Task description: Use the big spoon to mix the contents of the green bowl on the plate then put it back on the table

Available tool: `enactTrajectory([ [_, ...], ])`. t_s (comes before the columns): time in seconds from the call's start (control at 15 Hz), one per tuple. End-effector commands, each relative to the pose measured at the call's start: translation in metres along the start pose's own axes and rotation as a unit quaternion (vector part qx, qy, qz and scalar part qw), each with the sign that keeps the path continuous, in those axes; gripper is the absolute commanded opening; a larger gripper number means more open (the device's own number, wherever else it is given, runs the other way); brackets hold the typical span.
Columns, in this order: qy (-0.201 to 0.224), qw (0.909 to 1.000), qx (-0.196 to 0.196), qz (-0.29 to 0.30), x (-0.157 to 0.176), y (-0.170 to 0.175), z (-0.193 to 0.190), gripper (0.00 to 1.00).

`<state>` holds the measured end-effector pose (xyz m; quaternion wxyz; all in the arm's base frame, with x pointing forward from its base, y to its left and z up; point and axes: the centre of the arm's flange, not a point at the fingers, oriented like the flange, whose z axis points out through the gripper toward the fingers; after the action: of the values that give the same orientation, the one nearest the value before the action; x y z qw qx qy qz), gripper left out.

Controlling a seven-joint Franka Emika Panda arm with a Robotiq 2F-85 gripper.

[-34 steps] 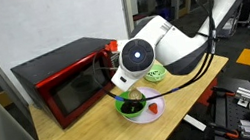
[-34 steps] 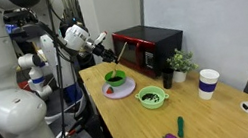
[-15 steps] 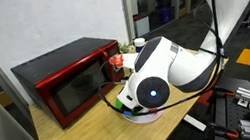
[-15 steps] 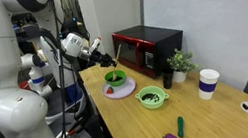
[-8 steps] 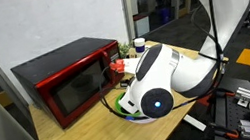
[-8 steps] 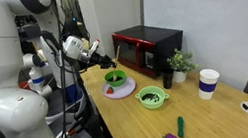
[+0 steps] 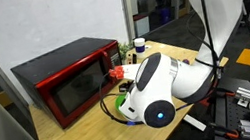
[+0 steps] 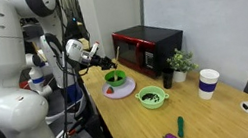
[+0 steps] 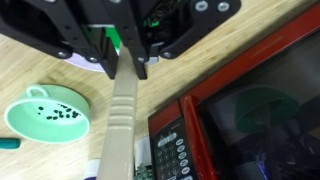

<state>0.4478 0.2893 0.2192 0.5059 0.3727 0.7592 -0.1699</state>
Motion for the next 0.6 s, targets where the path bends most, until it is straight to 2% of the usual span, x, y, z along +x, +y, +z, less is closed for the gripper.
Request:
enactTrajectory([
  [0.0,-0.021,0.9998,-0.007,0.001,0.007,0.009,0.008,0.06],
  [0.53,-0.047,0.9988,-0.015,-0.003,0.001,0.012,0.021,0.06],
])
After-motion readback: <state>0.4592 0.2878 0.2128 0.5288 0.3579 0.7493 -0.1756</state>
